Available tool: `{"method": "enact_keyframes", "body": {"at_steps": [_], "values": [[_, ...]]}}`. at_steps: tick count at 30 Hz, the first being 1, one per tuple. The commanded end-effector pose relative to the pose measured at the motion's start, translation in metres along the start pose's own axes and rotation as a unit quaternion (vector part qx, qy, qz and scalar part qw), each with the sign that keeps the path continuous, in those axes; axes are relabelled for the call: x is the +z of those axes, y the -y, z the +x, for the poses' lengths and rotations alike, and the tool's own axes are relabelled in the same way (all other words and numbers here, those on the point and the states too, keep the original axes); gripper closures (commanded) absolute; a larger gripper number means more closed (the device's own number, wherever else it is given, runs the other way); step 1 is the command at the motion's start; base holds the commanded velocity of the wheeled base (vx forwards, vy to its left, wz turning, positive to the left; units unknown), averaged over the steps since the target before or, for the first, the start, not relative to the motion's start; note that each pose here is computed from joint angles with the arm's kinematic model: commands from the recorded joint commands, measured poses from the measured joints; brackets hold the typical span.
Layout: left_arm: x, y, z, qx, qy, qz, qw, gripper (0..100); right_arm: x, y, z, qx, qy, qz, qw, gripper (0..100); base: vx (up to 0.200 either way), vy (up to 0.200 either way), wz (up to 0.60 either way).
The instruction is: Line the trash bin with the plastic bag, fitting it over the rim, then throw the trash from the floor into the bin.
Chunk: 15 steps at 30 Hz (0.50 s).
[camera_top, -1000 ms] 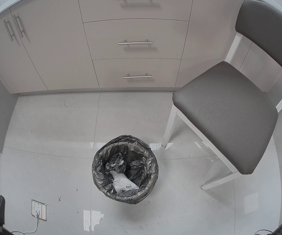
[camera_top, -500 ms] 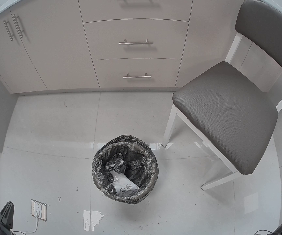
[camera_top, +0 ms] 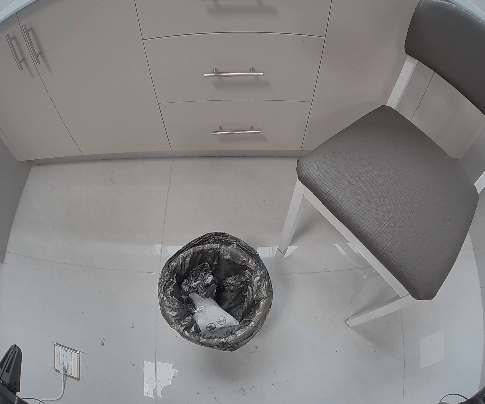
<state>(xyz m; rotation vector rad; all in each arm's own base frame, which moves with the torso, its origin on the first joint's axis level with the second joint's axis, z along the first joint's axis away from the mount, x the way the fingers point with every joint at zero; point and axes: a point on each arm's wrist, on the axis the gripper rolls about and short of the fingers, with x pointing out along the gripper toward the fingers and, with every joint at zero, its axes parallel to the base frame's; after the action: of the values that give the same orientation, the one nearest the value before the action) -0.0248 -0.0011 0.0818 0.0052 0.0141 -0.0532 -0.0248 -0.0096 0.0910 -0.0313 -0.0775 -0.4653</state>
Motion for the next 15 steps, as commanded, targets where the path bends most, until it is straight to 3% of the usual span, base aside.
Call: {"method": "enact_keyframes", "body": {"at_steps": [1,4,6,7,15], "values": [[-0.0066,-0.0015,0.0017,0.033,0.002,-0.013,0.9994,100,-0.0092,-0.0053,-0.0019,0.131,-0.01,0.008,0.9914,0,0.0,0.0,0.0],[-0.0064,-0.0015,0.0018,0.031,0.004,-0.007,0.9995,100,-0.0093,-0.0068,-0.0024,0.163,-0.01,0.011,0.9865,0,0.0,0.0,0.0],[-0.0064,-0.0014,0.0018,0.03,0.004,-0.003,0.9995,100,-0.0126,-0.0099,-0.0038,0.234,-0.023,0.006,0.972,0,0.0,0.0,0.0],[-0.0068,-0.0014,0.0019,0.03,0.003,-0.002,0.9995,100,-0.0143,-0.0103,-0.0041,0.245,-0.03,0.0,0.969,0,0.0,0.0,0.0],[-0.0061,-0.0014,0.0017,0.03,0.004,-0.013,0.9994,100,-0.0143,-0.0095,-0.0037,0.225,-0.034,0.015,0.9736,0,0.0,0.0,0.0]]}}
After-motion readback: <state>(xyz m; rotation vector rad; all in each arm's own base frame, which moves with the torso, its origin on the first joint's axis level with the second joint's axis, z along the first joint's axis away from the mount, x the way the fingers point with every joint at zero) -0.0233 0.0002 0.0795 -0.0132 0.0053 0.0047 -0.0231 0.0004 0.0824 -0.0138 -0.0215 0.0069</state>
